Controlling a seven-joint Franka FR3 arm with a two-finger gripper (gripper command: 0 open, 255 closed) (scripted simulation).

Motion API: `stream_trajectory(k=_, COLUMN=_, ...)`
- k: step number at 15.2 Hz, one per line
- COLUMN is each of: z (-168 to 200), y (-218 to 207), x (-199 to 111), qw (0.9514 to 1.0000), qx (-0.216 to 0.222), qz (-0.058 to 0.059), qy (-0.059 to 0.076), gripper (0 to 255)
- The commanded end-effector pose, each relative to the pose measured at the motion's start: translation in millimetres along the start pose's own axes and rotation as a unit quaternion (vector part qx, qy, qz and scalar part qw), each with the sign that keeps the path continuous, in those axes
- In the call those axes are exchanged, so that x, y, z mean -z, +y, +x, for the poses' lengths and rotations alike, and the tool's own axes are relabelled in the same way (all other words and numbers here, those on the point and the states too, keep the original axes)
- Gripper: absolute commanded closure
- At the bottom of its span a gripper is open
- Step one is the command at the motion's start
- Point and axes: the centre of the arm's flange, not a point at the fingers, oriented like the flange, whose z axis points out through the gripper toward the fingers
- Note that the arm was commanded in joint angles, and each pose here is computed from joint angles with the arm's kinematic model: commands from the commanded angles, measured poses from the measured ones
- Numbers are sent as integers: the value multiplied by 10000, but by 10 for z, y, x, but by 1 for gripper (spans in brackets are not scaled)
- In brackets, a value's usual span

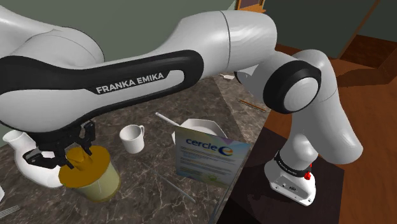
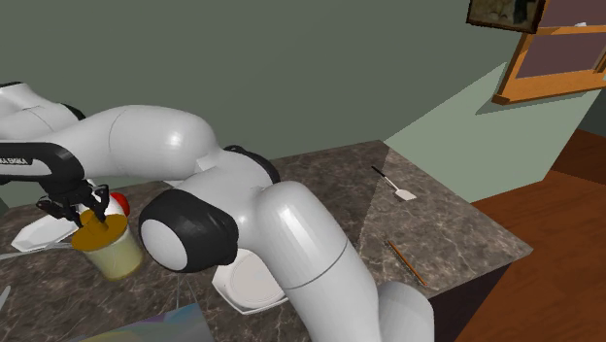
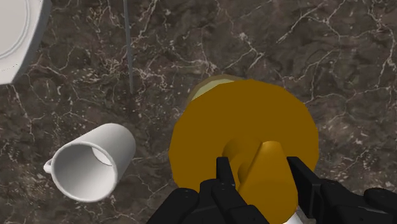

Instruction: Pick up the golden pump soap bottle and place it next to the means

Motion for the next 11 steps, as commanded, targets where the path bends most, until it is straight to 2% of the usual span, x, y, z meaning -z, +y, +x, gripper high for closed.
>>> stream_trajectory(k=1, z=-2, y=0, x=-101, qw=10000, qx=0, qz=6, qy=7, gripper=255)
stream_trajectory(k=6, z=-7, y=-4, x=-360, qw=10000, qx=0, qz=6, qy=7, gripper=255)
stream_trajectory(k=11, z=-7, y=-4, x=-360, qw=10000, qx=0, qz=6, qy=7, gripper=255)
